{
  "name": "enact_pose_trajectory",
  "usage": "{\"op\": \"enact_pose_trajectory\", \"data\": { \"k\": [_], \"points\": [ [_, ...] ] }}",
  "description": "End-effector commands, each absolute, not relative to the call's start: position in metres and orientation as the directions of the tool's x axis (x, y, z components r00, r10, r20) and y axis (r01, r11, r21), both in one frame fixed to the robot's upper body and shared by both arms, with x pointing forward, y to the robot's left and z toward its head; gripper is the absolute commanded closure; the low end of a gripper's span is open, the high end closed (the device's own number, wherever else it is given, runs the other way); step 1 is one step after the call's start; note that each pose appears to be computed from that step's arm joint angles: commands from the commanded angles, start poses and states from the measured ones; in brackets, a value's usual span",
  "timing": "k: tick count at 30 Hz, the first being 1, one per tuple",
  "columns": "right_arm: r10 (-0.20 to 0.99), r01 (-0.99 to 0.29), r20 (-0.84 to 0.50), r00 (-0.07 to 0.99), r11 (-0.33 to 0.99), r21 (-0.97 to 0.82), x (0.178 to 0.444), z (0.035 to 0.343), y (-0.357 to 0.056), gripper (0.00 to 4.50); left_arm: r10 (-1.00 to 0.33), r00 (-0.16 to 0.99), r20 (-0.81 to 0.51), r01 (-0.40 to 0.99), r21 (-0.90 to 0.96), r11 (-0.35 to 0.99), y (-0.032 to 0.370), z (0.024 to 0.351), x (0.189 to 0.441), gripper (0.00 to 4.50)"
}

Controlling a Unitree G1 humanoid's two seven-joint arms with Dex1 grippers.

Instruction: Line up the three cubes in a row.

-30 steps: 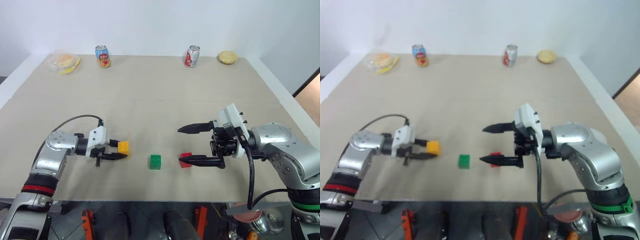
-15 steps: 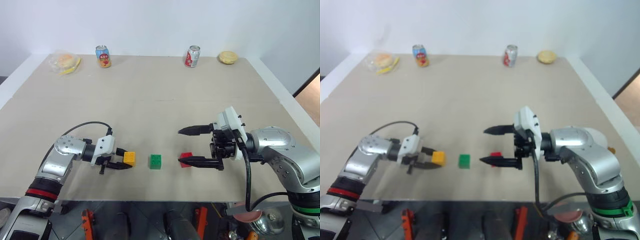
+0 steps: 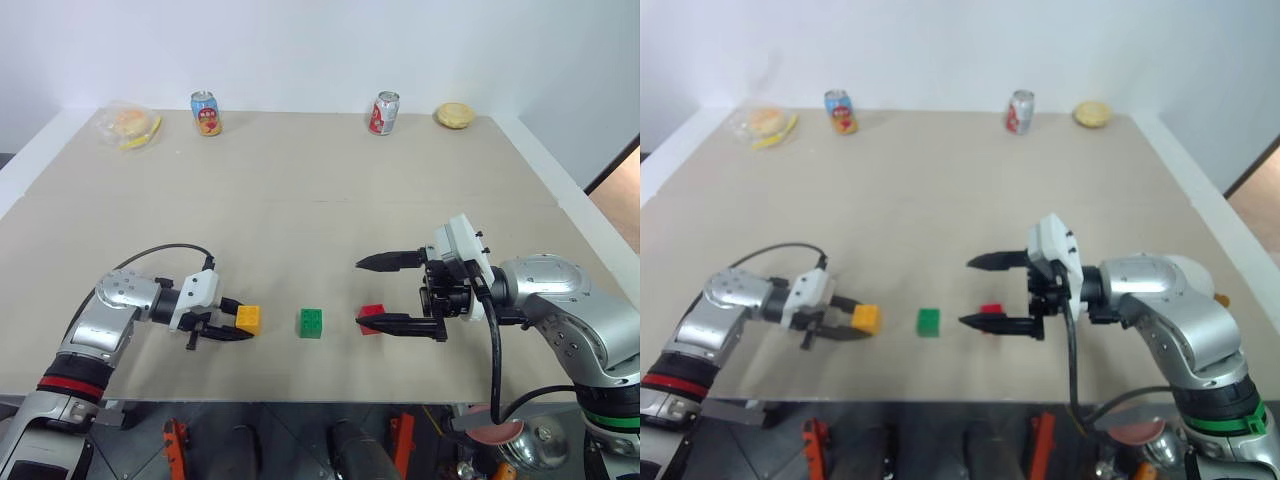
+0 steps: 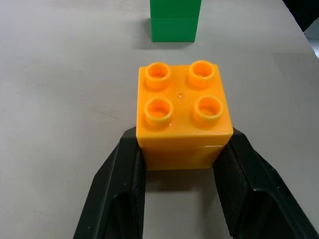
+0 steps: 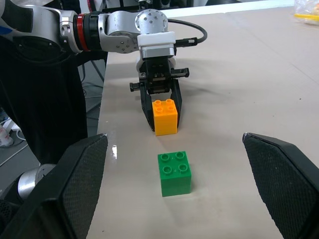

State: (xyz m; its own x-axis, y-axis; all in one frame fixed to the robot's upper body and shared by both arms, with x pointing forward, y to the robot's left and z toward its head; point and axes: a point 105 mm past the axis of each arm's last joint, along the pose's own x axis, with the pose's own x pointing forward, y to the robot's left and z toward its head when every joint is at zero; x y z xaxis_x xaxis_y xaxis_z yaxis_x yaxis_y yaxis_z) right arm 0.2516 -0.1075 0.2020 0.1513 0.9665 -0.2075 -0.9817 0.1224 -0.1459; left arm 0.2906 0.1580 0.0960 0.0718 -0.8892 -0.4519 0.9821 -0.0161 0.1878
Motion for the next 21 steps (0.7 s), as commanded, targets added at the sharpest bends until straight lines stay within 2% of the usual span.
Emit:
{"op": "enact_pose_trajectory", "data": {
  "k": [1, 7, 9, 15, 16, 21],
  "points": [
    [0.97, -0.978, -0.197, 0.14, 0.104, -0.182, 0.249, 0.209, -0.105, 0.0, -0.87, 0.088, -0.485, 0.985, 0.174, 0.002, 0.17, 0.093, 0.29, 3.18],
    [0.971, -0.978, -0.195, 0.138, 0.103, -0.18, 0.249, 0.209, -0.106, 0.0, -0.865, 0.085, -0.495, 0.987, 0.163, 0.003, 0.17, 0.09, 0.29, 3.18],
    [0.971, -0.978, -0.194, 0.138, 0.103, -0.179, 0.249, 0.209, -0.106, 0.0, -0.864, 0.084, -0.497, 0.987, 0.16, 0.004, 0.17, 0.089, 0.29, 2.17],
    [0.972, -0.978, -0.191, 0.14, 0.105, -0.18, 0.25, 0.21, -0.106, 0.0, -0.868, 0.072, -0.492, 0.987, 0.161, -0.01, 0.169, 0.092, 0.29, 0.18],
    [0.972, -0.978, -0.19, 0.139, 0.104, -0.18, 0.25, 0.21, -0.106, 0.0, -0.869, 0.069, -0.491, 0.987, 0.163, -0.013, 0.169, 0.093, 0.289, 0.04],
    [0.98, -0.983, -0.15, 0.129, 0.106, -0.152, 0.248, 0.214, -0.106, 0.0, -0.906, 0.09, -0.413, 0.98, 0.197, 0.008, 0.16, 0.119, 0.293, 0.04]
  ]
}}
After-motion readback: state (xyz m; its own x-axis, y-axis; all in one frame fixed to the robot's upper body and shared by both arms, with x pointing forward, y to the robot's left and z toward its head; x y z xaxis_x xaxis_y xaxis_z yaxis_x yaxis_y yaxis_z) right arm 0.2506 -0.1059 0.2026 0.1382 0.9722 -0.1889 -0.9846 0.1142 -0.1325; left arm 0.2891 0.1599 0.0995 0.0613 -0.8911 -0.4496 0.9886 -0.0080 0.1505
